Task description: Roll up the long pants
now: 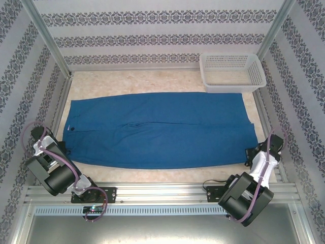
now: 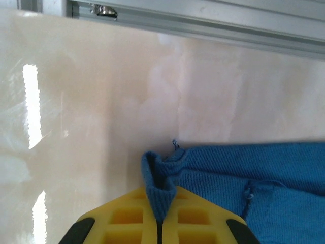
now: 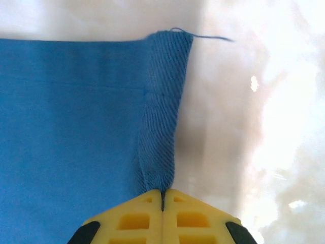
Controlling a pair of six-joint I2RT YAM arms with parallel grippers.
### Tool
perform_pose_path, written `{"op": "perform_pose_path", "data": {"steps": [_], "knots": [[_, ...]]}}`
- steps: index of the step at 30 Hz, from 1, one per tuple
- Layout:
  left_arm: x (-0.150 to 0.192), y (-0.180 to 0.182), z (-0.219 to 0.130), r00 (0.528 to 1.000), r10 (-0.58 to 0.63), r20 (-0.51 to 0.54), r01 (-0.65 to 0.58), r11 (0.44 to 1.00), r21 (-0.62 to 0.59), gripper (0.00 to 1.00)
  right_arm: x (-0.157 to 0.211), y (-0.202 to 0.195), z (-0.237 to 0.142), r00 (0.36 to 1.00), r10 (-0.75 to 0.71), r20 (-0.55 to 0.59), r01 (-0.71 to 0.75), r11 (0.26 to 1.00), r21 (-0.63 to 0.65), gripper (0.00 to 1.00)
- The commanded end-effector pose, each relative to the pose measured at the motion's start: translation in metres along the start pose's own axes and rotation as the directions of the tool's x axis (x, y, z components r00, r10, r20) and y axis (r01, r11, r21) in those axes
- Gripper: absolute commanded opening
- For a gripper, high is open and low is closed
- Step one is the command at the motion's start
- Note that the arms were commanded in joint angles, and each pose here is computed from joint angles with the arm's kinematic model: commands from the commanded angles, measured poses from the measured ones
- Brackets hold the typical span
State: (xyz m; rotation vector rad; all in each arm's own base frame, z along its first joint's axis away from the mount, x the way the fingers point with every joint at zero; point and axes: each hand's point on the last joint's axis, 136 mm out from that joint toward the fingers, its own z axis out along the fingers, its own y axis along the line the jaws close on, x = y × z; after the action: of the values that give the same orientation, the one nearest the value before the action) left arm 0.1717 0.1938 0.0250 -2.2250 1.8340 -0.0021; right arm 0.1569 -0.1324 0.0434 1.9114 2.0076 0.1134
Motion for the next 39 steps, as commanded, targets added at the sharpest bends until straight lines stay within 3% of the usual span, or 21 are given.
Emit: {"op": "perform_pose_path", "data": {"steps": [1, 11, 23, 28, 39], "knots": [[-0.013, -0.008, -0.023, 0.998, -0.037, 0.053, 0.035, 0.998, 0.043, 0.0, -0.039, 0.039, -0.031, 0.987, -0.082, 0.136, 0.096, 0.99, -0.099, 0.0], [-0.025, -0.052, -0.07, 0.998, -0.03, 0.058, 0.02, 0.985, 0.171, 0.0, -0.051, 0.124, -0.065, 0.984, -0.13, 0.121, 0.16, 0.943, -0.293, 0.0], [-0.037, -0.143, -0.112, 0.996, -0.005, 0.084, -0.026, 0.93, 0.366, 0.0, -0.076, 0.223, -0.066, 0.953, -0.281, 0.112, 0.303, 0.896, -0.326, 0.0], [-0.033, -0.188, -0.112, 0.994, 0.04, 0.101, -0.076, 0.921, 0.383, 0.0, -0.085, 0.246, -0.061, 0.947, -0.296, 0.125, 0.321, 0.886, -0.335, 0.0], [-0.027, -0.25, -0.086, 0.989, 0.064, 0.132, -0.106, 0.933, 0.344, 0.0, -0.086, 0.303, -0.016, 0.914, -0.392, 0.101, 0.404, 0.867, -0.293, 0.0]]}}
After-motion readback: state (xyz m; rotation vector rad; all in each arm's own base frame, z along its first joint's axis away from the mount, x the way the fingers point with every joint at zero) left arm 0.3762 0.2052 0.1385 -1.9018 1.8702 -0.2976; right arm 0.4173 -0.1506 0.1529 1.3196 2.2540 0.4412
